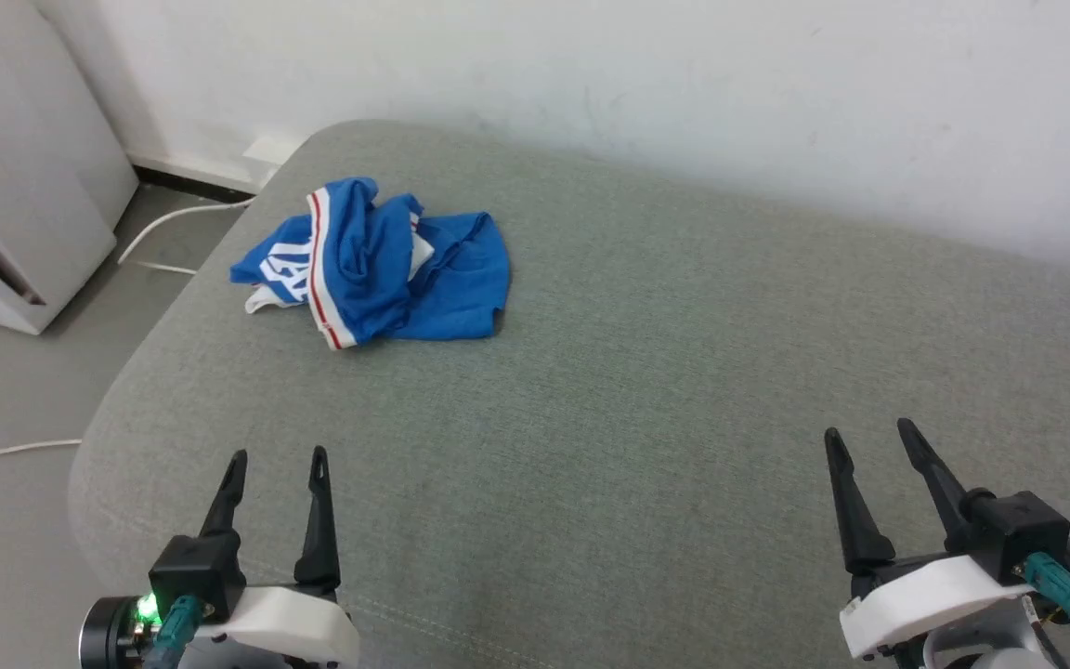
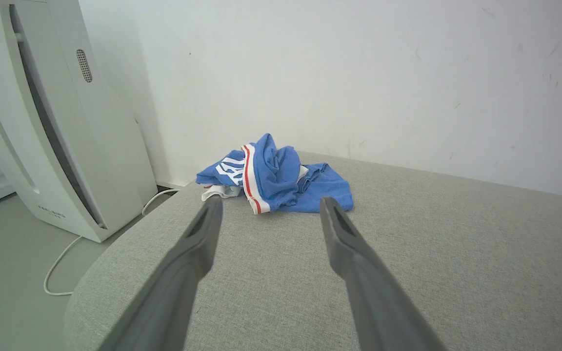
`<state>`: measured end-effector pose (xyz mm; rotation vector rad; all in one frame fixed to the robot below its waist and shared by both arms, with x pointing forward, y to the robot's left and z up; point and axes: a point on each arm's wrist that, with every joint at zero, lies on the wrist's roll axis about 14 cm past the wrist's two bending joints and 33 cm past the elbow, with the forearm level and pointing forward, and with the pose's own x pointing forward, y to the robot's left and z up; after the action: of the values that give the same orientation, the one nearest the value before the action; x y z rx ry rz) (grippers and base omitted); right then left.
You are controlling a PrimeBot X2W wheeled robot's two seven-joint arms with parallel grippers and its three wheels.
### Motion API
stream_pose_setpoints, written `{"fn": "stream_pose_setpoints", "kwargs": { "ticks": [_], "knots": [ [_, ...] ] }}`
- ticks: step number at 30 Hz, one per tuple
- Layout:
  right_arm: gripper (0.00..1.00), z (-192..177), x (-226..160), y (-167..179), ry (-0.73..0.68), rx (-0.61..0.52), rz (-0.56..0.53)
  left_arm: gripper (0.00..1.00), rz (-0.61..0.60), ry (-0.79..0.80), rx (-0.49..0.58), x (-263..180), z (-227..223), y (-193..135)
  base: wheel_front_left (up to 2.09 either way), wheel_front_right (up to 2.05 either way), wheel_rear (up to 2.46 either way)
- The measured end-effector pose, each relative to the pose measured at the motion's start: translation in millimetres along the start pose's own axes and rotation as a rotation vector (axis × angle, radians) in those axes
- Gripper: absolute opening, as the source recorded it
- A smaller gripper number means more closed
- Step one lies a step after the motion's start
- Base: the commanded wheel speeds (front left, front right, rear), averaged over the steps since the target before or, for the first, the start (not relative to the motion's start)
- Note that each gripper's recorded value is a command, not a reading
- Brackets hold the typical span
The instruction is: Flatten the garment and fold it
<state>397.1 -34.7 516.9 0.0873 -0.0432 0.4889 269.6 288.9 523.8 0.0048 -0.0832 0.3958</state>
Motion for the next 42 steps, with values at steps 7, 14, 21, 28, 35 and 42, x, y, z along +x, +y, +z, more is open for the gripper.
{"fn": "stream_pose_setpoints", "kwargs": {
  "ticks": [7,14,21,28,35,42],
  "knots": [
    [1.00,-4.6,6.4,10.1,0.003,0.013,0.033,1.00,0.032,-0.014,0.000,-6.3,2.0,10.1,0.00,0.00,0.00],
    [1.00,-9.7,11.7,22.9,0.010,0.027,0.072,1.00,0.065,-0.028,0.000,-12.8,4.2,20.5,0.00,0.00,0.00],
    [1.00,-11.0,16.3,33.4,0.005,0.038,0.103,1.00,0.096,-0.039,0.002,-19.4,6.2,29.9,0.00,0.00,0.00],
    [1.00,-15.5,18.9,41.7,0.010,0.051,0.127,1.00,0.125,-0.051,0.002,-26.8,7.5,38.4,0.00,0.00,0.00],
    [1.00,-19.3,21.8,49.1,0.012,0.056,0.150,1.00,0.157,-0.051,0.000,-36.2,5.5,47.1,0.00,0.00,0.00],
    [1.00,-22.0,25.6,57.5,0.013,0.069,0.175,1.00,0.186,-0.061,-0.010,-42.3,6.9,54.8,0.00,0.00,0.00]
  ]
}}
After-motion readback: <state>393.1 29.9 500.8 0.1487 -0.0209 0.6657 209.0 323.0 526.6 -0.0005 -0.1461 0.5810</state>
